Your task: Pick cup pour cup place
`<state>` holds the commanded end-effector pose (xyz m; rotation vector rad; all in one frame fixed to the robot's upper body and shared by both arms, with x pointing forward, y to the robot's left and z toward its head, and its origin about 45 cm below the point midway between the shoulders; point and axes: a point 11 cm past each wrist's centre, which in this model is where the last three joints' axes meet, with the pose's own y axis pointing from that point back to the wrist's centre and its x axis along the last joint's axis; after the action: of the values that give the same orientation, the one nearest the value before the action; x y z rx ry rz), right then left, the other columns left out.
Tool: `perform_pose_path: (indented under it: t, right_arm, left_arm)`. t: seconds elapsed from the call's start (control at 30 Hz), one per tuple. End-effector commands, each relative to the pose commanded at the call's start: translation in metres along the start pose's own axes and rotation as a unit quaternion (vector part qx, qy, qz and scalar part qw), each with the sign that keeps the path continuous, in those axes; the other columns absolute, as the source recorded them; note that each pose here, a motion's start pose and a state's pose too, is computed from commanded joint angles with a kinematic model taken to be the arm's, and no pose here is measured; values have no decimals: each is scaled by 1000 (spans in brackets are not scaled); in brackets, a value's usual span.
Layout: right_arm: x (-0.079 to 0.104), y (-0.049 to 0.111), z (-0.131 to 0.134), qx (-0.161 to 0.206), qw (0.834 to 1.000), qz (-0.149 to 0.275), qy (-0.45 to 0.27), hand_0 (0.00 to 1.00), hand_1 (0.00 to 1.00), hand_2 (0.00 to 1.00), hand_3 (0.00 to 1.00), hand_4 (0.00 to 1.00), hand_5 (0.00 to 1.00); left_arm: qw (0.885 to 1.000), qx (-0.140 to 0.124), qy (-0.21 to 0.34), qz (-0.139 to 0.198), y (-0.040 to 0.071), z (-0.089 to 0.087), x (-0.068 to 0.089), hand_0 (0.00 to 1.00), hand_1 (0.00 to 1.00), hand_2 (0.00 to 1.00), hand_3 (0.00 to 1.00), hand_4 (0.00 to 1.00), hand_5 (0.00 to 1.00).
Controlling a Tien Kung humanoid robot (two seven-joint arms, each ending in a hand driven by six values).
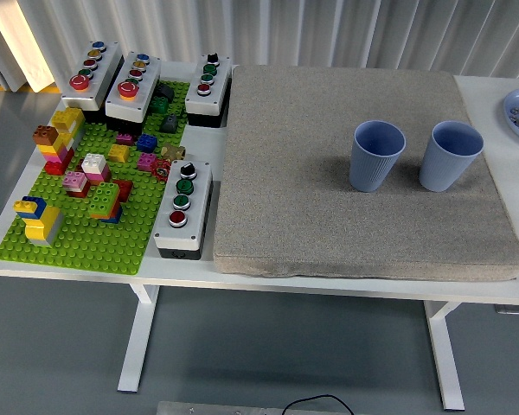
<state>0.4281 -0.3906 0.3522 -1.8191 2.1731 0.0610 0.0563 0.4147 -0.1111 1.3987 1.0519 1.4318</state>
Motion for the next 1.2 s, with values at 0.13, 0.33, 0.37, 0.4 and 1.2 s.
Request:
perform_pose_path:
  t: [0.13,0.33,0.37,0.4,1.2]
  right_arm:
    - [-1,1,2,-3,1000,-3,2,931,840,870,875,726,902]
    - [1,4,12,-14,1000,-13,6,930,840,870,875,726,899]
    - [3,6,14,-16,1000,-13,8,930,840,870,875,726,899]
    - [4,6,15,-18,1000,-13,9,930,840,870,875,726,899]
    - [44,46,107,-125,990,-15,60,888,815,847,866,762,612]
  left_arm:
    - [1000,0,0,0,0,0,0,742,797,857,646,546,933]
    - [1000,1,-1,-1,0,-1,0,742,797,857,647,546,933]
    - [1000,1,-2,-1,0,-1,-1,742,797,857,647,546,933]
    - [1000,1,-2,-1,0,-2,-1,742,797,857,647,546,933]
    - [1000,-2,-9,-4,0,1,-3,743,797,856,646,546,932]
